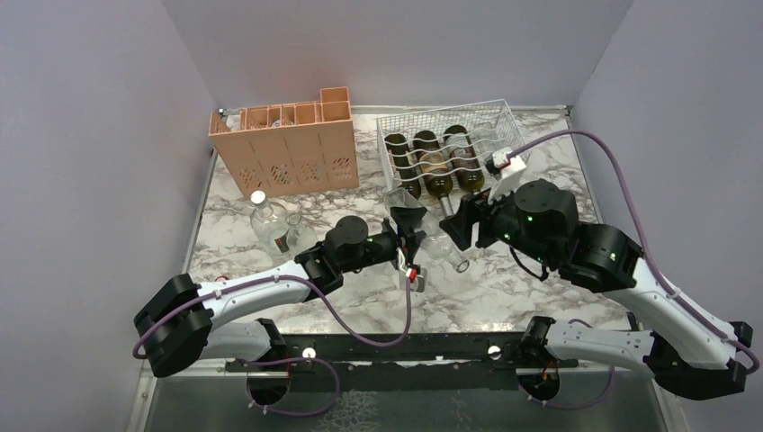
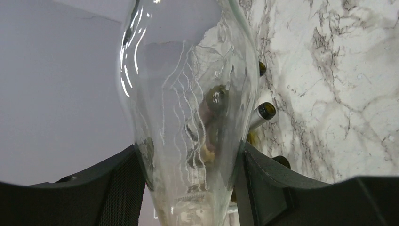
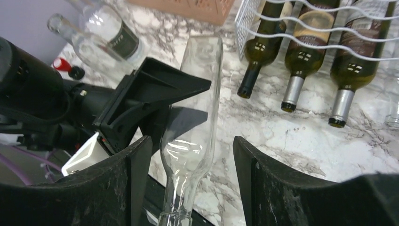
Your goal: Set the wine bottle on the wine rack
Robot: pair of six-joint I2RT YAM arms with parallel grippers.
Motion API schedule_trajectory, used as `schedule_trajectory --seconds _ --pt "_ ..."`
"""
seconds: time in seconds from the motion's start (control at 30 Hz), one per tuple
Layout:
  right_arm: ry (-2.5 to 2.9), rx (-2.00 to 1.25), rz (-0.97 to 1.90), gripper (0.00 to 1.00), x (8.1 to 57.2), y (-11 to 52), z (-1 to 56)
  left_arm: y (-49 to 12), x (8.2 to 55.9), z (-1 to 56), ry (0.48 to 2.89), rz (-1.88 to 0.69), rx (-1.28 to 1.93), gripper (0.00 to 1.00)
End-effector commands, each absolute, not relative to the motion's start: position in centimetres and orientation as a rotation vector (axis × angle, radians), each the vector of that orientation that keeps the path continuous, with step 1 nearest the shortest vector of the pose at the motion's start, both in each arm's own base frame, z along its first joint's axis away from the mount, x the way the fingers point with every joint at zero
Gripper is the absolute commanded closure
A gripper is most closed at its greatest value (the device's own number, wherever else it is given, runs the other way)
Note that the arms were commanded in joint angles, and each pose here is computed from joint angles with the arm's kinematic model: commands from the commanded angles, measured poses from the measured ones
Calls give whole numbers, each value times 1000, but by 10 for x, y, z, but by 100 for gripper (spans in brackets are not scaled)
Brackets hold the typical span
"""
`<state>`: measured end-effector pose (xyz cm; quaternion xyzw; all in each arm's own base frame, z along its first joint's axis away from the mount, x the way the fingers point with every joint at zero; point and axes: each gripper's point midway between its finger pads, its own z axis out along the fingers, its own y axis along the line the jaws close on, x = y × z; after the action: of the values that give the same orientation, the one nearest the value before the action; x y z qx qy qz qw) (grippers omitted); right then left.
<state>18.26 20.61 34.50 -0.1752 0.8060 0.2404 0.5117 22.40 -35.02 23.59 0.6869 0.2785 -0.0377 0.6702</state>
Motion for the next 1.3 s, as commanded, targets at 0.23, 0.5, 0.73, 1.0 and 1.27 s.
schedule_trajectory --seconds 0.23,0.5,0.73,1.0,1.27 --pt "2085 -589 641 32 168 237 291 -352 215 266 407 53 1560 100" --pt "2176 -586 666 32 166 252 256 -352 218 260 412 79 1589 100" --pt "2243 -565 625 36 171 256 234 -351 220 255 429 82 1605 100" --pt "2290 -579 573 39 175 259 218 -346 225 256 479 98 1587 91" --pt "2311 -576 540 35 181 263 207 -343 229 260 538 84 1557 89"
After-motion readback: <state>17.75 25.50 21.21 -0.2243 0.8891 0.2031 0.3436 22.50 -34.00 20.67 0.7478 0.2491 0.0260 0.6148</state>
